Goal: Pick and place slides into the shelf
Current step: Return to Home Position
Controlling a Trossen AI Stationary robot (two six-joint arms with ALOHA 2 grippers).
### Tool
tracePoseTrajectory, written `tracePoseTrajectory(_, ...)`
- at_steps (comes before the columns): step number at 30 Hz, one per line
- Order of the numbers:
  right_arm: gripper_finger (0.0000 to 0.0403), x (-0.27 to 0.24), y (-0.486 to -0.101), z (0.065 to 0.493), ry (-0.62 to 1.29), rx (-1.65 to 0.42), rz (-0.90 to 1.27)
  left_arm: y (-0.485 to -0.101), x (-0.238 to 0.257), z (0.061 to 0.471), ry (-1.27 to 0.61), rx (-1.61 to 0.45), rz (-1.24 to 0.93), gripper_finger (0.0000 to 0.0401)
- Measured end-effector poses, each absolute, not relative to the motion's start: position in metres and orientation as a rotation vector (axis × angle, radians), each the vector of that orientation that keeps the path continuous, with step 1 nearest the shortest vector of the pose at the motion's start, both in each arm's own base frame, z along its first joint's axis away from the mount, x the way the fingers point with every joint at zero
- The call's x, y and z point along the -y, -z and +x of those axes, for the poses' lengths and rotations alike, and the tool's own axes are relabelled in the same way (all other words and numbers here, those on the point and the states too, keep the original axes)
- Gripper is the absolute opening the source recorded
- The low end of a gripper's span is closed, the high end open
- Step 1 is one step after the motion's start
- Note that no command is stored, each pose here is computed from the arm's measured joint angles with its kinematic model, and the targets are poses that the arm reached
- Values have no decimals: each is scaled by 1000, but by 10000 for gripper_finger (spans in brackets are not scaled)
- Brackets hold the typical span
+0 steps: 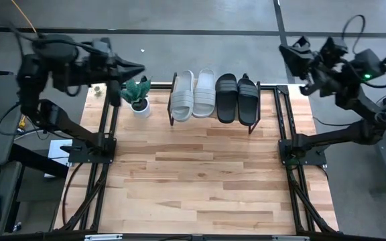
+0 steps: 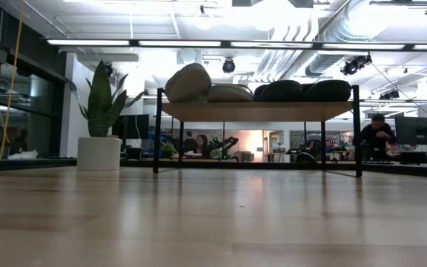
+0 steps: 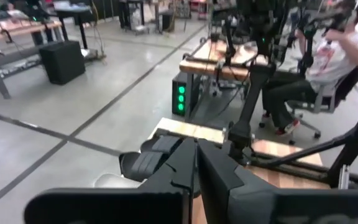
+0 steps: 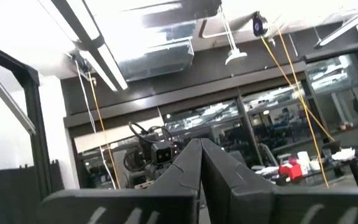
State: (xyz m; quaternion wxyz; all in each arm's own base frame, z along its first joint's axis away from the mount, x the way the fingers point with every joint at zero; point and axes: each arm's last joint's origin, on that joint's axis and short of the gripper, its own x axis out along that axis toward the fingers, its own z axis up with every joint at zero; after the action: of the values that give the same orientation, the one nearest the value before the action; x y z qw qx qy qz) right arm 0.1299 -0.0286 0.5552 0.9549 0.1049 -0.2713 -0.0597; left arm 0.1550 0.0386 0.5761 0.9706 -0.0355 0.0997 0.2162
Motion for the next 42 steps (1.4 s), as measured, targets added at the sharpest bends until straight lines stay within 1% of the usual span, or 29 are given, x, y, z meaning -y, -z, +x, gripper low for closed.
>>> tracePoseTrajectory(5, 0, 21, -558, 111, 136, 573, 215, -584, -33, 127, -437, -136, -81, 4)
tracePoseTrajectory(9, 0, 16, -560, 97, 149, 598, 180, -587, -30, 113, -437, -103, -99, 1)
tracePoseTrajectory(13, 0, 14, -561, 83, 185, 618, 166, -588, -29, 108, -437, -88, -110, 1)
tracePoseTrajectory(20, 0, 12, -563, 68, 207, 645, 159, -595, -31, 116, -449, -12, -129, 1)
tracePoseTrajectory(23, 0, 12, -563, 63, 213, 652, 155, -594, -31, 116, -465, -22, -129, 1)
tracePoseTrajectory(26, 0, 12, -562, 62, 214, 640, 155, -590, -30, 102, -529, -51, -140, 1)
tracePoseTrajectory(29, 0, 12, -559, 64, 229, 605, 158, -593, -26, 77, -544, 0, -156, 1)
tracePoseTrajectory(32, 0, 13, -557, 66, 246, 583, 163, -600, -20, 50, -514, 96, -168, 1)
tracePoseTrajectory(36, 0, 13, -558, 65, 248, 592, 164, -608, -11, 22, -402, 219, -172, 0)
tracePoseTrajectory(39, 0, 13, -559, 63, 246, 612, 165, -615, -8, 14, -334, 299, -150, 0)
tracePoseTrajectory(42, 0, 12, -560, 60, 245, 620, 164, -614, -6, 11, -304, 290, -138, 1)
